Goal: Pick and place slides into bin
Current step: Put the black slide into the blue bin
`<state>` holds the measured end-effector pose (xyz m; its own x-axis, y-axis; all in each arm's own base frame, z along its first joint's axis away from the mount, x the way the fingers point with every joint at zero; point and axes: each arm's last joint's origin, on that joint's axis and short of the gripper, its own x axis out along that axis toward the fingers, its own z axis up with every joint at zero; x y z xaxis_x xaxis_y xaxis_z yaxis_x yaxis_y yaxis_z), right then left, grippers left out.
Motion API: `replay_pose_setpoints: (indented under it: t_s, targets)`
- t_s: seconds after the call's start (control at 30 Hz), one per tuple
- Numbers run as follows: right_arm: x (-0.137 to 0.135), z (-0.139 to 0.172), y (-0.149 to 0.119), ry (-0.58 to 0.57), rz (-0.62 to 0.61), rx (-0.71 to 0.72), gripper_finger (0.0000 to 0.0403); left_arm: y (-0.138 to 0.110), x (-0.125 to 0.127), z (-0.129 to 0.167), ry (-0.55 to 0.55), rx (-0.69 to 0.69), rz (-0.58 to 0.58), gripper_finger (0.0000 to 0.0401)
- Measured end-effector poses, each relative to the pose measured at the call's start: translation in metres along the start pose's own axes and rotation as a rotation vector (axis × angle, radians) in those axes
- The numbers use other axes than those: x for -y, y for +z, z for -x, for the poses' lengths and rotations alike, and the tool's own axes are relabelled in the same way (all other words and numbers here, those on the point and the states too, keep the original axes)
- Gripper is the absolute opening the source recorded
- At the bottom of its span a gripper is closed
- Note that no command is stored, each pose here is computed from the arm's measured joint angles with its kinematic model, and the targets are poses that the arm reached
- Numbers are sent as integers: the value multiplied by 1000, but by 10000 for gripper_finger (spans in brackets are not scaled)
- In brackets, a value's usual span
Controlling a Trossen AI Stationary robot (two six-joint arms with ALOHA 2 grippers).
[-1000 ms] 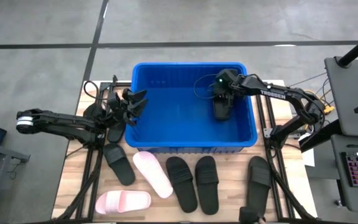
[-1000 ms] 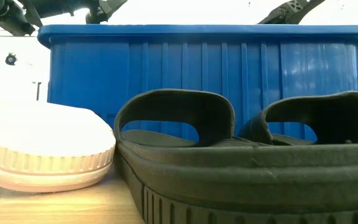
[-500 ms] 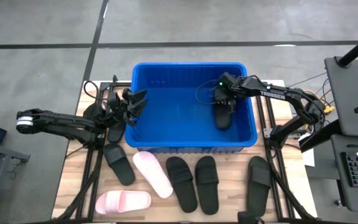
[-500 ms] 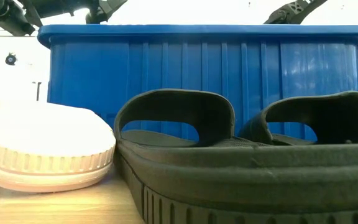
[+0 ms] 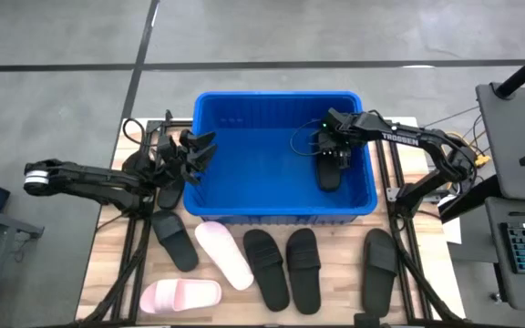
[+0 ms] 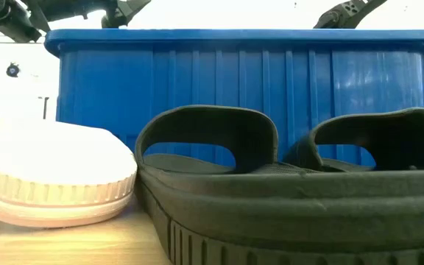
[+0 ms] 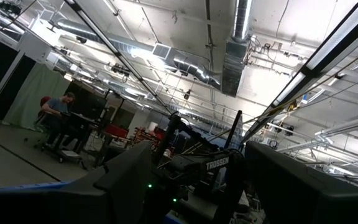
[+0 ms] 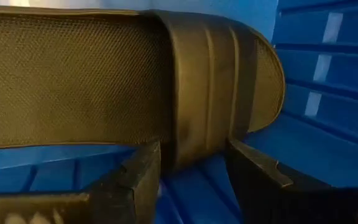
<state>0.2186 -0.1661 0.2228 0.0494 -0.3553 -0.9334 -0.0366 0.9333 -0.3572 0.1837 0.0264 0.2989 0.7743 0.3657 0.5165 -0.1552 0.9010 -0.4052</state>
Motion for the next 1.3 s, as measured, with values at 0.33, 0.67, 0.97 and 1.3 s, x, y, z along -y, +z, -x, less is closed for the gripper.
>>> replay_pose_setpoints:
  t_s: [0.33,0.67,0.97,1.3]
  targets:
    - [24,43,10,-79,-212,114,162,0,0,0,0,-1,-1,246]
    - [38,156,0,158,-536,655,148,0,0,0,0,-2,-2,246]
    - [2,239,-39,538,-578,946,144,-3,-1,0,8,-27,-9,246]
    - [-46,282,-77,705,-497,1061,141,-2,-3,0,76,-2,-9,246]
